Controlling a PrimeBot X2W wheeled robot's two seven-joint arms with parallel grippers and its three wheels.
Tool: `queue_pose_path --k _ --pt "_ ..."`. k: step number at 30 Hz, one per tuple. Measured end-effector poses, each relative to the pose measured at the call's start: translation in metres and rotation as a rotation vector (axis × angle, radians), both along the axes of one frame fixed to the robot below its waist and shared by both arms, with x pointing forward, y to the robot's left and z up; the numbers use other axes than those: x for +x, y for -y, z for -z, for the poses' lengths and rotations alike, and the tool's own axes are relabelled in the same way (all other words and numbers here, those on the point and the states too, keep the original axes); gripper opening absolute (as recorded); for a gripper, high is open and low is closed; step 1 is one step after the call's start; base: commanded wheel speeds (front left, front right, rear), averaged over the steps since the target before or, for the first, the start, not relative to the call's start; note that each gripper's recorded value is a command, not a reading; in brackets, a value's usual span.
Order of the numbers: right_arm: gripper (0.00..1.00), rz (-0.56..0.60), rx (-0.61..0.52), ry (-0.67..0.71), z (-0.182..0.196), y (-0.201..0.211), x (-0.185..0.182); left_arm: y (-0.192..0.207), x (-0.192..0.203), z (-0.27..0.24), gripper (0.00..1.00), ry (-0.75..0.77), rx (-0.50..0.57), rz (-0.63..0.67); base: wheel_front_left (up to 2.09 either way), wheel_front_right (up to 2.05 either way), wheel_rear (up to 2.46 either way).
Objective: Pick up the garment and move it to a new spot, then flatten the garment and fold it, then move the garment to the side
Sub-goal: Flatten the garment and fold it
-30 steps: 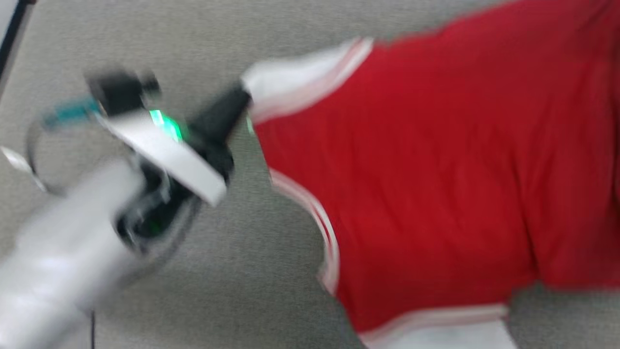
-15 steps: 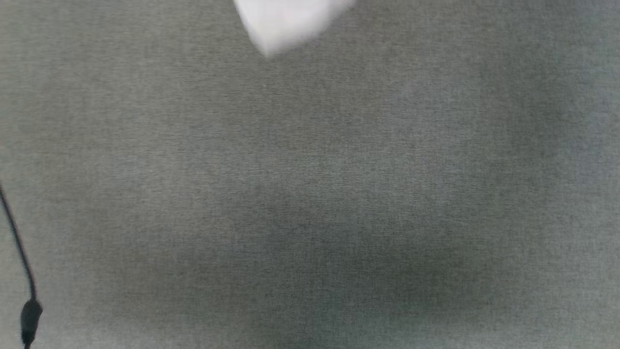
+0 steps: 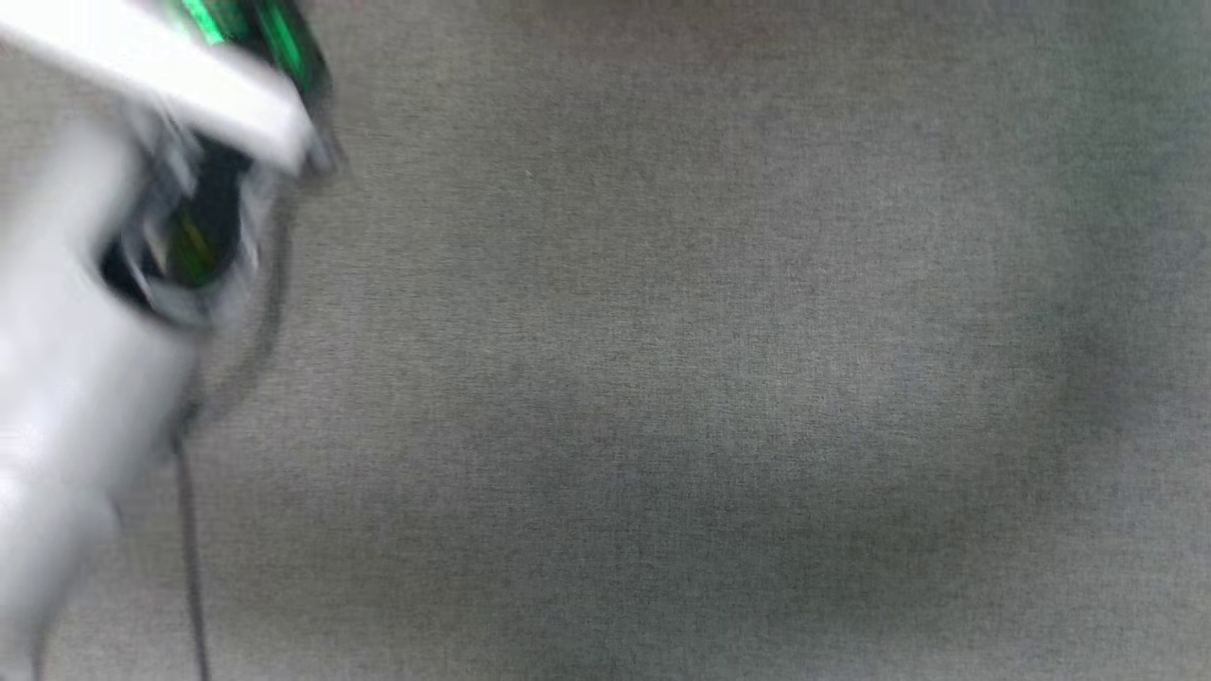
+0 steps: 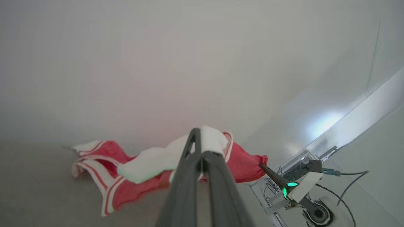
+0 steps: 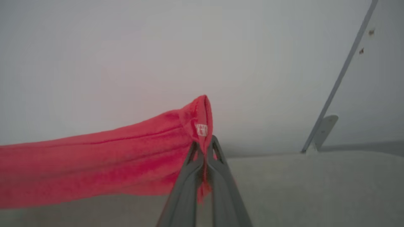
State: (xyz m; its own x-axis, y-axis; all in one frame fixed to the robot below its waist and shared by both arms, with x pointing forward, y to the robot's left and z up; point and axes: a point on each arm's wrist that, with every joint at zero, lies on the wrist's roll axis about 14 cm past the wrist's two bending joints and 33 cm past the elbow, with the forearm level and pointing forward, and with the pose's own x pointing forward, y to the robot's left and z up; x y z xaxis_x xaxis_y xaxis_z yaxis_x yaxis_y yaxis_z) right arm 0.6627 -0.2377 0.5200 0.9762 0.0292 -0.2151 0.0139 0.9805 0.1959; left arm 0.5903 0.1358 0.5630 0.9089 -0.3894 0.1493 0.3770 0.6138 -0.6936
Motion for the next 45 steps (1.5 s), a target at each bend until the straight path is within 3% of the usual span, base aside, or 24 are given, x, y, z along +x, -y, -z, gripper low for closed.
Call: queue_pose_path --k 3,9,15,26,33,45 --pt "0.00 -0.037 0.013 -0.099 0.043 0.000 -0.035 0.012 -0.045 0.038 0.00 -0.109 -0.041 0.052 0.00 0.00 0.00" --pt "0.00 -0.069 0.079 -0.239 0.094 0.012 -0.114 0.015 -0.116 0.062 0.00 -0.207 -0.129 0.066 0.00 0.00 0.00" --pt "0.00 -0.085 0.128 -0.301 0.104 0.018 -0.176 0.019 -0.165 0.064 0.00 -0.233 -0.133 0.097 0.00 0.00 0.00" --pt "0.00 -0.092 0.148 -0.378 0.105 0.020 -0.243 0.025 -0.213 0.067 0.00 -0.257 -0.111 0.132 0.00 0.00 0.00" --pt "0.00 -0.083 0.152 -0.350 0.091 0.015 -0.245 0.029 -0.211 0.061 0.00 -0.222 -0.088 0.149 0.00 0.00 0.00" --pt "0.00 -0.052 0.159 -0.298 0.091 0.013 -0.186 0.023 -0.132 0.053 0.00 -0.157 -0.081 0.122 0.00 0.00 0.00"
